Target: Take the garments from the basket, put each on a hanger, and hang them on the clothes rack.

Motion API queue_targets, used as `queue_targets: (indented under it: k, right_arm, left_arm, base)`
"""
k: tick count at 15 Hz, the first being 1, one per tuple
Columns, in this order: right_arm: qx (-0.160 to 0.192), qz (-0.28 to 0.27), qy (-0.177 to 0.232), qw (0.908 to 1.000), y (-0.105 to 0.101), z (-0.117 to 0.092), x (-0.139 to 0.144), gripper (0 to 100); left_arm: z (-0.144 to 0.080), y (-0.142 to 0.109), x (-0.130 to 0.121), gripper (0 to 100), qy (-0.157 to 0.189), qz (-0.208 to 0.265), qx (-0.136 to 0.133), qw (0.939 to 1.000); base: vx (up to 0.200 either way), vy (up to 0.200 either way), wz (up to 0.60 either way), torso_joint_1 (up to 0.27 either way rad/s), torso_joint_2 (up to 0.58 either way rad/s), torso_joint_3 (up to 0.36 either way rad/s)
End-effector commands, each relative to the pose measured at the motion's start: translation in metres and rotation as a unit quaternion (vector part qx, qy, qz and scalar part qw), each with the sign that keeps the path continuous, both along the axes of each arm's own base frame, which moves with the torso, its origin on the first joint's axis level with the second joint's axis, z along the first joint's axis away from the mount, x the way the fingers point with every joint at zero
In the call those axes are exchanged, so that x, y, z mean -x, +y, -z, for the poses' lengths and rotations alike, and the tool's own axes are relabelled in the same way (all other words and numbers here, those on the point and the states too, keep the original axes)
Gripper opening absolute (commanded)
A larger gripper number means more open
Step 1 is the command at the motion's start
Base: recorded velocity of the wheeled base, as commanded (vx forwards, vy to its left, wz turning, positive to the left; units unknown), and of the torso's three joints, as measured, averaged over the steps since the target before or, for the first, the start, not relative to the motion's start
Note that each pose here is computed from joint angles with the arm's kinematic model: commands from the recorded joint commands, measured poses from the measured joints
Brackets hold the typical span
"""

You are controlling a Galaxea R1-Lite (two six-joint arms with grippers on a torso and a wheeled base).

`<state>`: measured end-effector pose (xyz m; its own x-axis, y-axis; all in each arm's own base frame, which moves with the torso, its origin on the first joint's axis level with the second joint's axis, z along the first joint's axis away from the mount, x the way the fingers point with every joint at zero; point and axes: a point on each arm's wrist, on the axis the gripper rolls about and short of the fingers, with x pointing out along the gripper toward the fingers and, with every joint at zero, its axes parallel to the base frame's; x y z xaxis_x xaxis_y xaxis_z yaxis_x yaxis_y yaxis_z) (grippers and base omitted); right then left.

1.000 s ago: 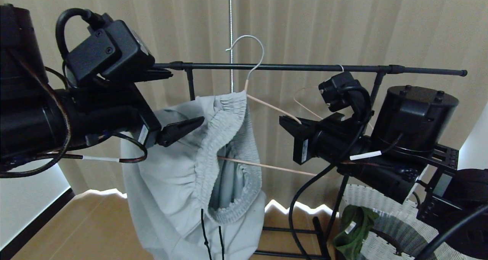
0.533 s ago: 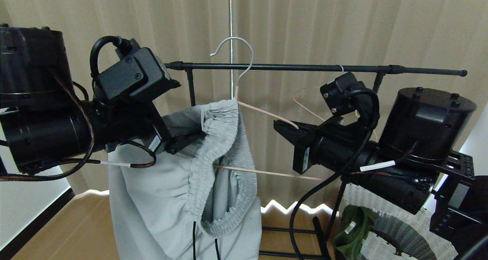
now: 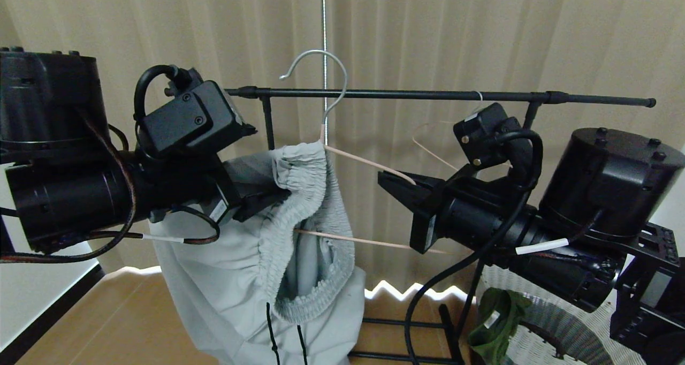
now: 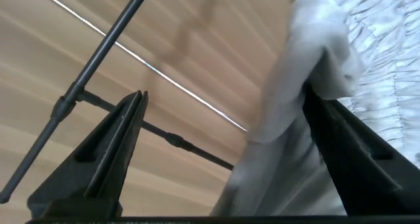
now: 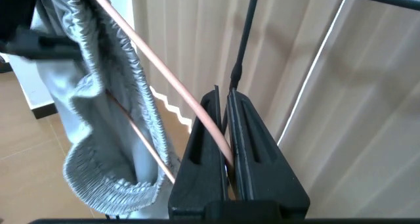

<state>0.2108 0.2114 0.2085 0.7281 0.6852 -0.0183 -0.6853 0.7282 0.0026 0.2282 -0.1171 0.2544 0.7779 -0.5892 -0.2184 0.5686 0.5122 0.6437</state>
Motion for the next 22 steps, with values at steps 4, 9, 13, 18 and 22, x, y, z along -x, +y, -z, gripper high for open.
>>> queue_targets:
  k: [4, 9, 13, 18, 22]
  right_arm:
    - [0.003, -0.001, 0.003, 1.0000, 0.000, 0.002, 0.001, 0]
    - [0.004, 0.000, 0.003, 1.0000, 0.000, 0.003, 0.001, 0]
    - [0.011, 0.004, 0.009, 0.9999, -0.003, 0.008, 0.001, 100]
    - [0.016, 0.036, 0.012, 0.9992, -0.025, 0.010, 0.000, 100]
    - [0.032, 0.054, -0.004, 0.9980, -0.037, 0.009, -0.002, 100]
  left_arm:
    - [0.001, 0.000, 0.000, 0, 0.002, 0.001, 0.000, 1.0000]
    - [0.004, 0.000, 0.001, 0, 0.003, 0.001, 0.000, 1.0000]
    - [0.008, 0.000, 0.001, 0, -0.016, -0.004, 0.010, 0.9998]
    - [0.015, 0.007, -0.002, 0, 0.018, -0.083, 0.032, 0.9959]
    - [0.026, 0.023, -0.006, 0, 0.035, -0.130, 0.029, 0.9904]
  base:
    - [0.000, 0.000, 0.00, 0.000, 0.00, 0.000]
    - [0.000, 0.000, 0.00, 0.000, 0.00, 0.000]
    - [0.000, 0.000, 0.00, 0.000, 0.00, 0.000]
    - [0.000, 0.000, 0.00, 0.000, 0.00, 0.000]
    - [0.000, 0.000, 0.00, 0.000, 0.00, 0.000]
